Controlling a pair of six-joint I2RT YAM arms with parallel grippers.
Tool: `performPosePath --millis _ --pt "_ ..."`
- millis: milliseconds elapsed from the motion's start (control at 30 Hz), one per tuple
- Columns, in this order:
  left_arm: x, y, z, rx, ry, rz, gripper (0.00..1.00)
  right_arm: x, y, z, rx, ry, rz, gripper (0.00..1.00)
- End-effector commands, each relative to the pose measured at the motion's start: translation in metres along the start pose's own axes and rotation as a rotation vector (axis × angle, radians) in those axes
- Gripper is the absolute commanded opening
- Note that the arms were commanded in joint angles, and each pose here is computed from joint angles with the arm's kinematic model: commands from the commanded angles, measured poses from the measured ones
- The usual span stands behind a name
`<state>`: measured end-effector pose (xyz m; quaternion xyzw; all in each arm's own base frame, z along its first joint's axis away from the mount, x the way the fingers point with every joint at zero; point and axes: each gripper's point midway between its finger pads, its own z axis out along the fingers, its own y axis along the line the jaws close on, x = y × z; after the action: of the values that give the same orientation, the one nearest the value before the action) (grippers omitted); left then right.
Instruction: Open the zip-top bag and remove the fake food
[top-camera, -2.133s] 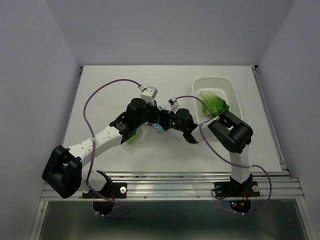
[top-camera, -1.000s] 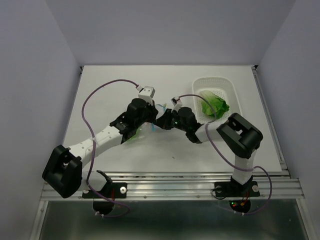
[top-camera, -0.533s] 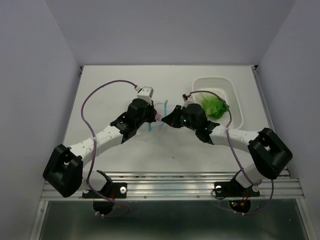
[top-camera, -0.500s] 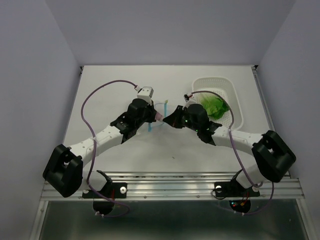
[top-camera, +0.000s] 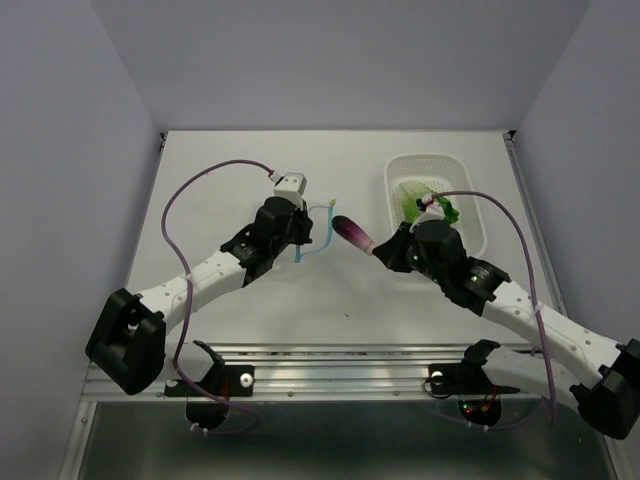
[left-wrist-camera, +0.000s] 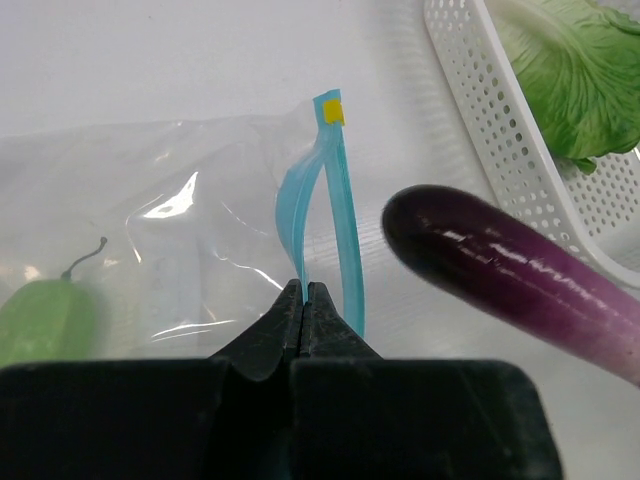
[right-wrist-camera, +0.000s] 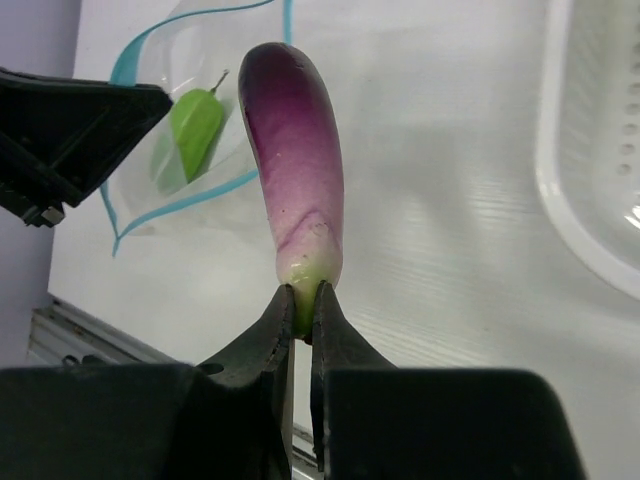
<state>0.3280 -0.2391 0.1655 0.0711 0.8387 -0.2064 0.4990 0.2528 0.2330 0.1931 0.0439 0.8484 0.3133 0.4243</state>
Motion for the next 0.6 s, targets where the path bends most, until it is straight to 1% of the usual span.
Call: performPosePath --millis 0,167,200,300,333,367,400,433,500,567 --pt "-0.028 -0.012 -0.003 0.044 -0.069 -0.004 0.0 -0.008 -0.047 -0.027 0.231 -0.068 -0.01 0.01" --pt "-0.032 -0.015 -0.01 0.063 -0.083 0.001 0.0 -0.054 -0.058 -0.054 0.33 -0.247 -0.029 0.01" --pt "-0.033 -0.017 -0.012 0.076 -0.083 0.001 0.0 -0.069 -0.06 -0.06 0.364 -0.301 -0.032 0.01" --pt "-0.033 -0.019 -0.014 0.092 -0.083 0.004 0.0 -0.096 -0.075 -0.066 0.471 -0.382 -0.052 0.01" --pt "-0.032 -0.021 -0.015 0.101 -0.081 0.007 0.0 -0.107 -0.073 -0.068 0.482 -0.405 -0.052 0.01" --pt "-0.032 -0.021 -0.015 0.104 -0.08 0.009 0.0 -0.116 -0.074 -0.069 0.491 -0.42 -0.058 0.01" --pt "-0.031 -0.021 -0.015 0.107 -0.081 0.011 0.0 -0.127 -0.085 -0.068 0.535 -0.428 -0.078 0.01" --pt "-0.031 -0.022 -0.016 0.114 -0.081 0.011 0.0 -0.142 -0.083 -0.068 0.523 -0.46 -0.071 0.01" --pt "-0.031 -0.024 -0.015 0.123 -0.079 0.009 0.0 -0.158 -0.093 -0.065 0.532 -0.463 -0.101 0.01" --pt "-0.029 -0.025 -0.015 0.129 -0.074 0.015 0.0 -0.175 -0.105 -0.05 0.488 -0.446 -0.092 0.01"
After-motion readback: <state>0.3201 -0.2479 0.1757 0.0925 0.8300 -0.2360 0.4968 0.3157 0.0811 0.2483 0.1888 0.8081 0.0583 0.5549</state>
